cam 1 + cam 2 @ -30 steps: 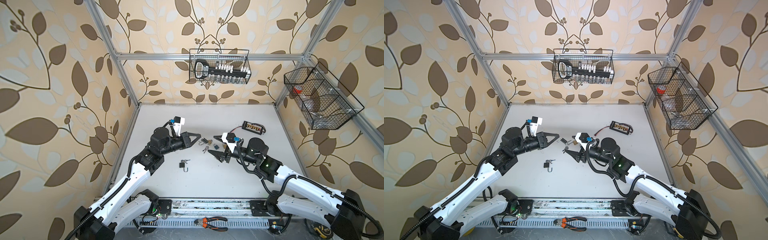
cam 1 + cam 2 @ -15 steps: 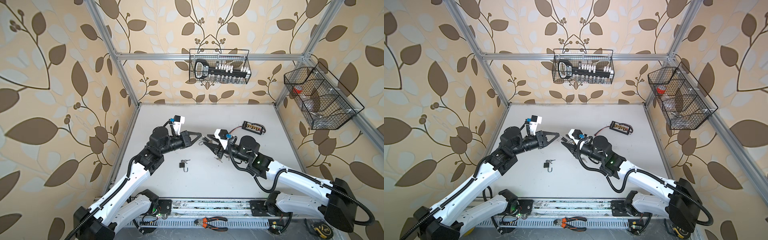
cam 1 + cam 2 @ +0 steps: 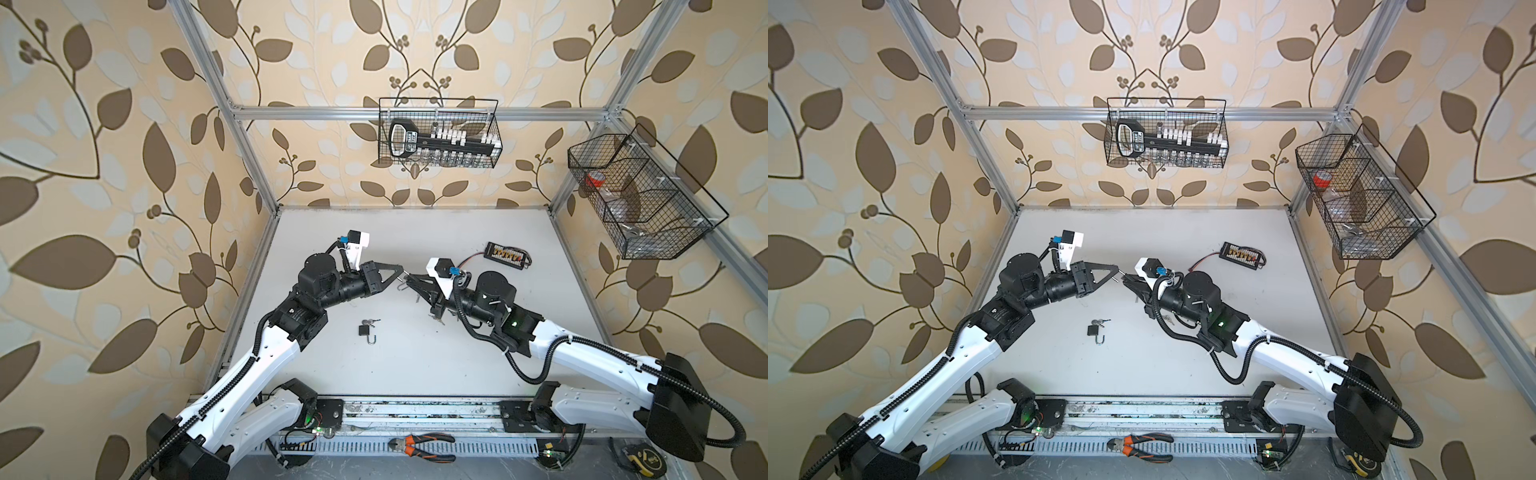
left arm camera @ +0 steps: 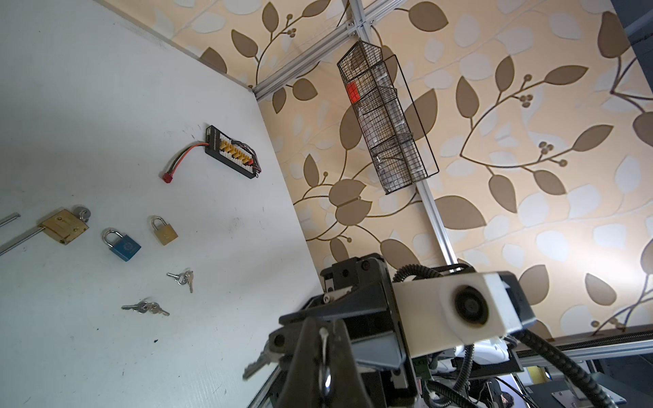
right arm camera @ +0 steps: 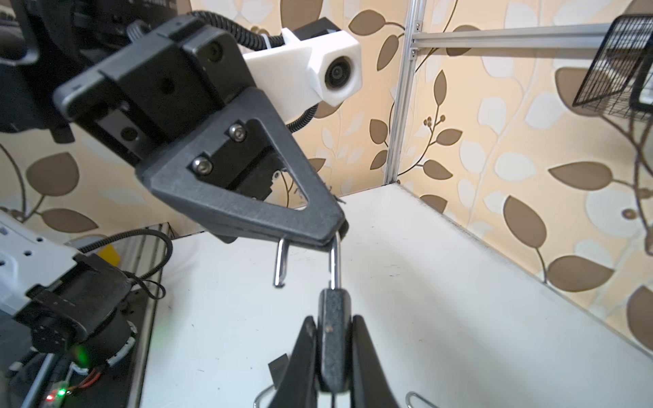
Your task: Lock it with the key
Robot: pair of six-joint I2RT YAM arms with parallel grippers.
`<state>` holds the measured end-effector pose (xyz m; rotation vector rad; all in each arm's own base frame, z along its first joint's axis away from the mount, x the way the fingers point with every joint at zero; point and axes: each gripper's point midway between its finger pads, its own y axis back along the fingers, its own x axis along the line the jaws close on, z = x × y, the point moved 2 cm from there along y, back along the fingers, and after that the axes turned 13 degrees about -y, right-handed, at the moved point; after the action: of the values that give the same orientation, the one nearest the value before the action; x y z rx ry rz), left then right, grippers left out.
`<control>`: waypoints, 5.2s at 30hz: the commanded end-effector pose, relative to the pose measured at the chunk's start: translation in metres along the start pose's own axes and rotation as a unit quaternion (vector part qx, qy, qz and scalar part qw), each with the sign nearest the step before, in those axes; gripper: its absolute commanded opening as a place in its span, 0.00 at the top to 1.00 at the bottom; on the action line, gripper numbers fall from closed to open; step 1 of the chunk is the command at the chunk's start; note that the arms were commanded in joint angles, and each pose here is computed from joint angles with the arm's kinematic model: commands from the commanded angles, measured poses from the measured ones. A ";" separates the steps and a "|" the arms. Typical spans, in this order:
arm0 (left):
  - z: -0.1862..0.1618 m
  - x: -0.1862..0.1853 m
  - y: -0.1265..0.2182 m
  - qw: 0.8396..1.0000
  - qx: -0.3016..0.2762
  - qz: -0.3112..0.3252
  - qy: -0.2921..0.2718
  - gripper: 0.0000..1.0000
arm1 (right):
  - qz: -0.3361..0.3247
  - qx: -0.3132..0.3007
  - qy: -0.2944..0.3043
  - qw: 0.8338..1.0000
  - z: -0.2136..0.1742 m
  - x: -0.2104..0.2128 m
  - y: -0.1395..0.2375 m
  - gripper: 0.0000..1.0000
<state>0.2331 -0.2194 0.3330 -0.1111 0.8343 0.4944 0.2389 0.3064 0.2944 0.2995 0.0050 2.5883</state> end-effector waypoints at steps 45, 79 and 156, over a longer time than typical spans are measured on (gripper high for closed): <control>0.007 -0.099 0.011 0.958 0.042 -0.161 -0.231 1.00 | 0.434 -0.066 -0.181 0.880 0.131 0.129 0.092 1.00; -0.071 -0.082 -0.016 0.948 0.156 -0.179 -0.214 1.00 | 0.346 -0.155 -0.192 0.905 0.181 0.106 0.087 1.00; 0.041 -0.095 0.020 0.970 -0.070 0.036 -0.231 1.00 | -0.054 -0.021 -0.065 0.996 0.040 0.024 0.030 0.56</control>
<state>0.1967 -0.2323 0.4071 -0.0168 0.3862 0.5998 0.2093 0.2913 0.3392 0.4348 -0.0774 2.4805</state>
